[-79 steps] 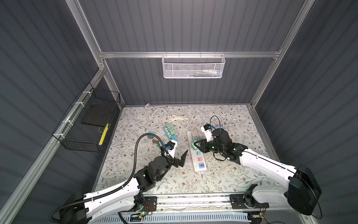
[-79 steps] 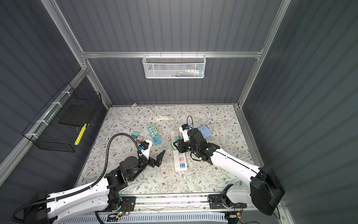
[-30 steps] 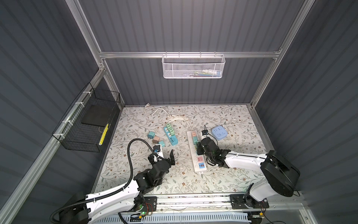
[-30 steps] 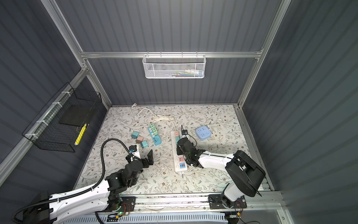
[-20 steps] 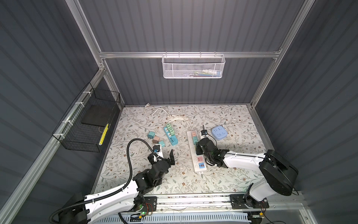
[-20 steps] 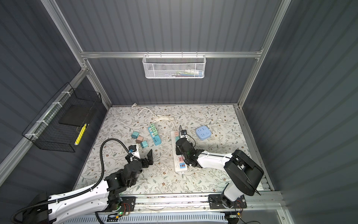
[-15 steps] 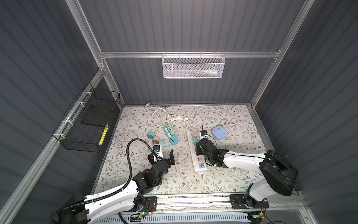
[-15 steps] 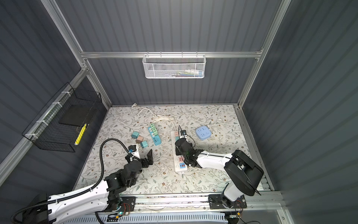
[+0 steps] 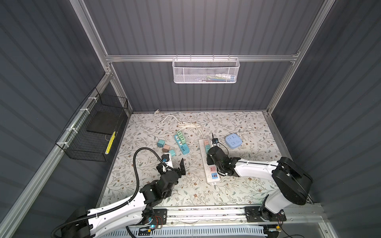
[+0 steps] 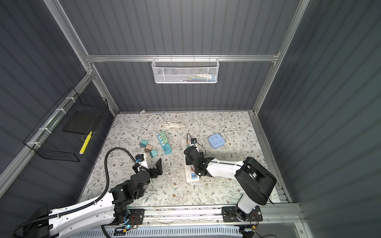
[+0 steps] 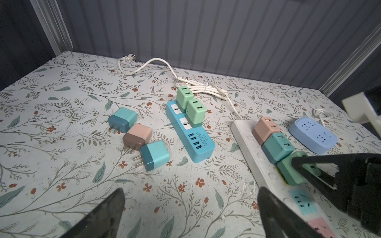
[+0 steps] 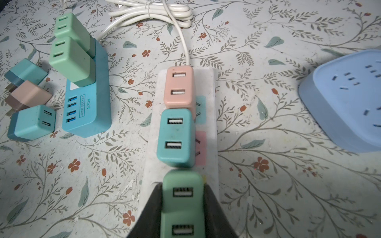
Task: Insert the plug
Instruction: 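Lower green adapter into the socket beside the teal adapter and open right gripper, then raise right gripper off the strip while left gripper moves toward the small teal adapters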
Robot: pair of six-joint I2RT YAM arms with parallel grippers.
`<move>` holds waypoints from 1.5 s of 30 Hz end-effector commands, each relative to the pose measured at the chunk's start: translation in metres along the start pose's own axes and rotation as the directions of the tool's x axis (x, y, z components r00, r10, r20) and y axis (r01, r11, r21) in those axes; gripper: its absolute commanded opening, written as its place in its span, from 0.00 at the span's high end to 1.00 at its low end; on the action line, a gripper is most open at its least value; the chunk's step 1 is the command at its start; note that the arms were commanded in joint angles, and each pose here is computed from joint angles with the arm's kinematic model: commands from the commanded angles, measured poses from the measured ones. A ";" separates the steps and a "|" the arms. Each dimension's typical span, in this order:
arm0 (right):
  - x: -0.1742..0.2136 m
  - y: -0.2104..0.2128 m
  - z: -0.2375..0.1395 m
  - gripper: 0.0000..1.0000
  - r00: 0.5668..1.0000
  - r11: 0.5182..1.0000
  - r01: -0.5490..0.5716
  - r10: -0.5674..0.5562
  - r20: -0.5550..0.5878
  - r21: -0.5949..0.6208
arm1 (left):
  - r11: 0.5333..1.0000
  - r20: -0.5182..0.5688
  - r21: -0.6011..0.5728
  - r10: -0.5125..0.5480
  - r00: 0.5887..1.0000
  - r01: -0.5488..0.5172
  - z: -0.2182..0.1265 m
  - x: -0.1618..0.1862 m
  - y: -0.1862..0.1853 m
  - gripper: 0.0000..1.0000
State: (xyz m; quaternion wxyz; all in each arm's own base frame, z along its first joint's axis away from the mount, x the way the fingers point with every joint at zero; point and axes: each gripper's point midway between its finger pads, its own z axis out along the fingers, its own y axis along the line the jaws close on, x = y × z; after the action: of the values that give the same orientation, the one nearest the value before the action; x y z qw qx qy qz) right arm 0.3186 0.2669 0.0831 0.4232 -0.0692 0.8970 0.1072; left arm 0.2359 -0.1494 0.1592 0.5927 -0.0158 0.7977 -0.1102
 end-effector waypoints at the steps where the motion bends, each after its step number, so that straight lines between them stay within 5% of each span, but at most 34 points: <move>1: 0.012 -0.009 -0.001 0.82 0.998 0.997 0.038 -0.034 -0.050 0.074 | 1.000 0.006 -0.017 0.006 1.000 -0.005 -0.002 0.001 0.005 0.00; 9: 0.022 -0.012 0.005 0.81 0.989 0.976 0.119 -0.100 -0.109 0.185 | 1.000 0.000 -0.024 0.002 1.000 -0.002 0.000 0.002 0.005 0.00; 23: 0.085 -0.027 0.013 0.77 0.953 0.968 0.155 -0.094 -0.288 0.197 | 1.000 0.004 -0.031 0.003 1.000 -0.003 -0.003 -0.001 0.008 0.00; 29: 0.053 -0.009 0.003 0.68 0.968 0.980 0.138 -0.103 -0.228 0.143 | 0.999 0.003 -0.033 -0.011 1.000 0.011 -0.005 -0.002 0.010 0.00; 36: -0.019 0.017 -0.019 0.41 0.991 0.996 0.080 -0.075 -0.108 0.041 | 0.999 0.014 -0.030 -0.017 1.000 0.017 -0.010 -0.015 0.009 0.00; 45: -0.057 0.008 -0.038 0.35 0.997 0.999 0.030 -0.032 -0.064 -0.030 | 1.000 0.023 -0.022 -0.019 1.000 0.020 -0.013 -0.025 0.007 0.00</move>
State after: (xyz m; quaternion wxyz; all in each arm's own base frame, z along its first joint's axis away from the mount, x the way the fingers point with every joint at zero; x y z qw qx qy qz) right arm 0.3257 0.2730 0.1628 0.4177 -0.0768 0.8973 0.1203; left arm 0.2312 -0.1379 0.1739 0.5939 -0.0252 0.7970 -0.1068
